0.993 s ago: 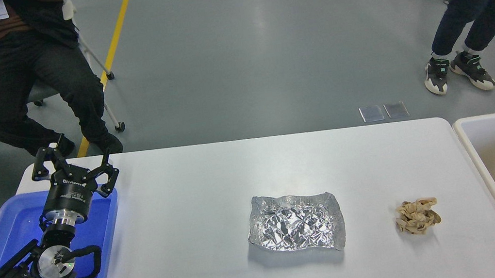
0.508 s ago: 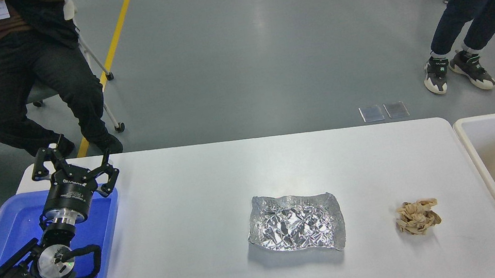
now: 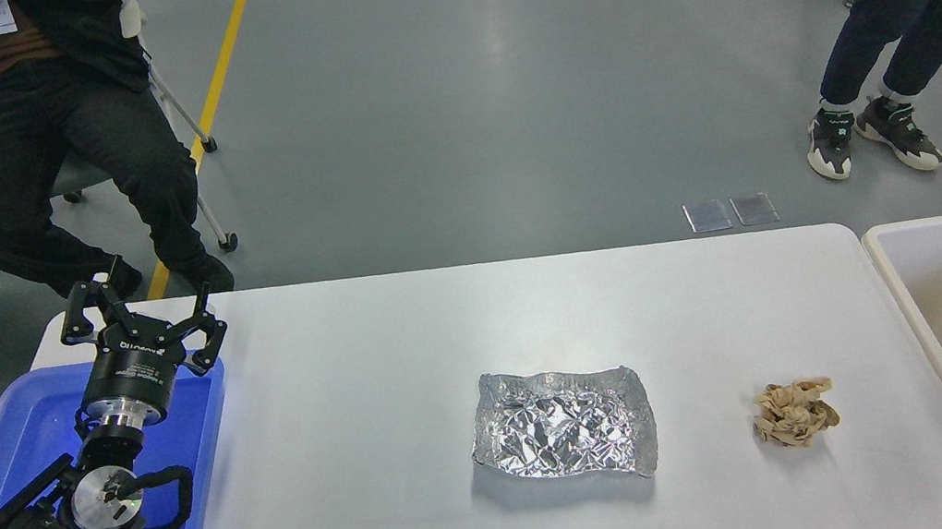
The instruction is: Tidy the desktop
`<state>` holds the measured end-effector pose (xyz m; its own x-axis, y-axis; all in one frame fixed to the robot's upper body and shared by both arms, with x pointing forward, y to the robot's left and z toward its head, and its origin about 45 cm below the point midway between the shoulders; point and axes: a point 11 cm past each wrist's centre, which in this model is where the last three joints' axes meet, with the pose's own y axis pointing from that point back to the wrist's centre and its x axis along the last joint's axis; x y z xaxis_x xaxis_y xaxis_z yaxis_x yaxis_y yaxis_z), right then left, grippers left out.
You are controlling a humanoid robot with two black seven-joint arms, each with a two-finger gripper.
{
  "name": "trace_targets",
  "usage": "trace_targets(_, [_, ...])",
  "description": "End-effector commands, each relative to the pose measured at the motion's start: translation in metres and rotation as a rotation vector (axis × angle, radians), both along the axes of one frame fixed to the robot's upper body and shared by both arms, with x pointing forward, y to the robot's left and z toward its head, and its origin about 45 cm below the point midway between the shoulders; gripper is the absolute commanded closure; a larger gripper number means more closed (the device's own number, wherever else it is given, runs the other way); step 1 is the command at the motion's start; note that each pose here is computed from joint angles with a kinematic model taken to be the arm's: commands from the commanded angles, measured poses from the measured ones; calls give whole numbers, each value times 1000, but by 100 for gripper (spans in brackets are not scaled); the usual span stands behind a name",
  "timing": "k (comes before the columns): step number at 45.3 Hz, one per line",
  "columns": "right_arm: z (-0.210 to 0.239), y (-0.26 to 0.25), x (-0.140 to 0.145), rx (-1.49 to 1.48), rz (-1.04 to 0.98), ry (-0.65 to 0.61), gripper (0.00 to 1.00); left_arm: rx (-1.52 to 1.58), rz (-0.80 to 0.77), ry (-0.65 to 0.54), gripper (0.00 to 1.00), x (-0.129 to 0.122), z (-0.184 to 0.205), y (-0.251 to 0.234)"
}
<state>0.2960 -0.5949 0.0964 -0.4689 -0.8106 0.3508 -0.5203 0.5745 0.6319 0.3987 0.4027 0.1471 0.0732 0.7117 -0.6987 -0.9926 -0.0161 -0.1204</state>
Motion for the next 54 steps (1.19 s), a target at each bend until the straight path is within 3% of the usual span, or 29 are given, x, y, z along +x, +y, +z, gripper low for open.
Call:
trace_targets(1, [-2, -1, -3, 7, -13, 2, 0, 0, 1, 1, 0, 0, 0, 0])
trace_targets(18, [17, -3, 15, -13, -6, -41, 0, 0, 0, -1, 0, 1, 1, 0])
trace_targets(26, [45, -1, 43, 7, 4, -129, 0, 1, -1, 0, 0, 0, 0, 0])
trace_targets(40, [85, 42, 103, 199, 160, -325, 0, 2, 0, 1, 0, 0, 0, 0])
trace_targets(49, [147, 95, 147, 433, 314, -594, 0, 1, 2, 2, 0, 0, 0, 0])
trace_targets(54, [166, 130, 162, 530, 369, -683, 0, 1, 1, 1, 0, 0, 0, 0])
